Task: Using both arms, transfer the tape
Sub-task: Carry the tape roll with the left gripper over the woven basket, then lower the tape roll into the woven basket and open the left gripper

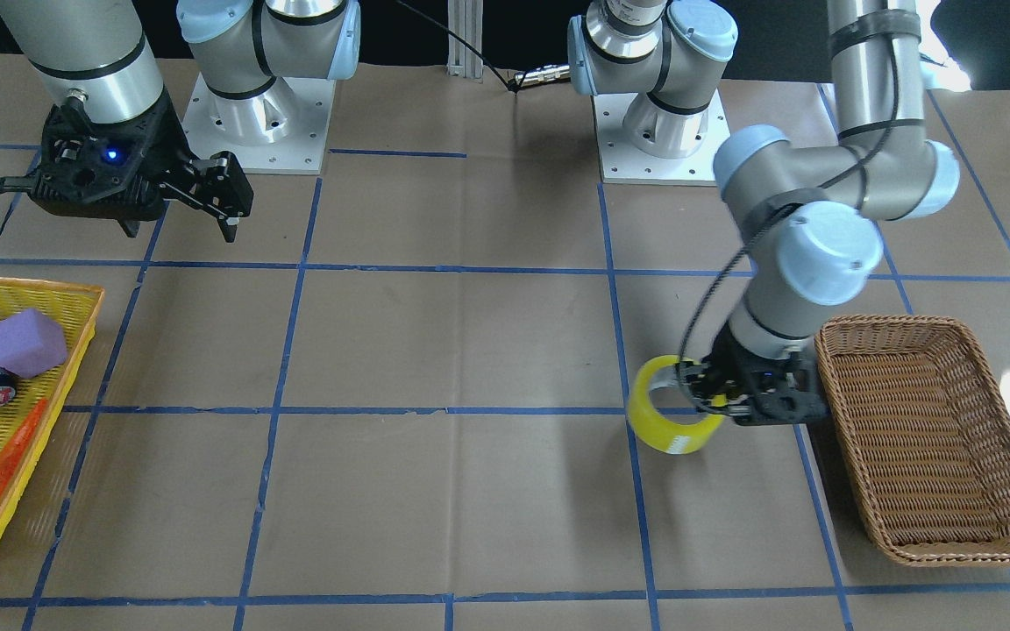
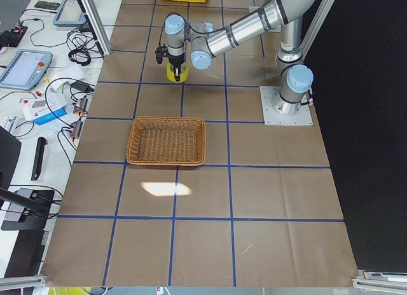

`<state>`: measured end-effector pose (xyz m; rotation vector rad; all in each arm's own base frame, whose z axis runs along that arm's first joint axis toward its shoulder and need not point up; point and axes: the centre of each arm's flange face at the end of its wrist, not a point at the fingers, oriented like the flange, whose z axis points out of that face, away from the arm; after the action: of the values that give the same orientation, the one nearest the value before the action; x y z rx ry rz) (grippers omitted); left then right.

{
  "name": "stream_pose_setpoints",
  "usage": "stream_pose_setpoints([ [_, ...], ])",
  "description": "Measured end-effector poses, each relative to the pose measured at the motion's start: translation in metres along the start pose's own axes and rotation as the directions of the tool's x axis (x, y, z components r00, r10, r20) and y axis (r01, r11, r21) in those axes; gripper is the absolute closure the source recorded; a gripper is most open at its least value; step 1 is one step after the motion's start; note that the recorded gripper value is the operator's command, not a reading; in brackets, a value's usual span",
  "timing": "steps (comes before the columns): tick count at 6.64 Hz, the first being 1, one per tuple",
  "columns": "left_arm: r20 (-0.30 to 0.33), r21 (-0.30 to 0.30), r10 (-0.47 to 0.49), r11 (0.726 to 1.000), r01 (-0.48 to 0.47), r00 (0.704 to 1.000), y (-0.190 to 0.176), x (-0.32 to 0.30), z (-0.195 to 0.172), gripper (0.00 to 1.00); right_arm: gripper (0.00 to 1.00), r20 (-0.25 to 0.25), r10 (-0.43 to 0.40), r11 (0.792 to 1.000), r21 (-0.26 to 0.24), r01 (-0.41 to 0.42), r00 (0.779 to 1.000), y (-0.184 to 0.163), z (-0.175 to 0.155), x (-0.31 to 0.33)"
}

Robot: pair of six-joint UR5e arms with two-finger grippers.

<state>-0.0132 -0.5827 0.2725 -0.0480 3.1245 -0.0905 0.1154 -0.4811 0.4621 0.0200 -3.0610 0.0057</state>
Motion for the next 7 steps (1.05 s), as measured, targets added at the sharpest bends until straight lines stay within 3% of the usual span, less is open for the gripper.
stream_pose_setpoints([
  [2, 0.040, 0.032, 0.076, 0.996, -0.078, 0.996, -0.021, -0.156, -0.017, 0.91, 0.00, 0.006, -0.002, 1.000, -0.006, 0.002, 1.000, 0.001, -0.001, -0.001],
  [3, 0.051, 0.032, 0.102, 0.994, -0.104, 0.993, -0.027, -0.210, -0.015, 0.58, 0.00, 0.022, -0.002, 1.000, -0.004, 0.002, 1.000, 0.001, -0.002, -0.002],
  [4, 0.053, 0.023, 0.120, 0.992, -0.122, 0.991, -0.031, -0.245, -0.006, 0.01, 0.00, 0.046, -0.002, 1.000, -0.004, 0.002, 0.999, 0.001, -0.002, -0.005],
  [7, 0.035, -0.015, 0.151, 0.988, -0.151, 0.988, -0.029, -0.246, -0.016, 0.00, 0.00, 0.066, -0.001, 1.000, -0.005, 0.002, 0.998, 0.001, -0.001, -0.007],
])
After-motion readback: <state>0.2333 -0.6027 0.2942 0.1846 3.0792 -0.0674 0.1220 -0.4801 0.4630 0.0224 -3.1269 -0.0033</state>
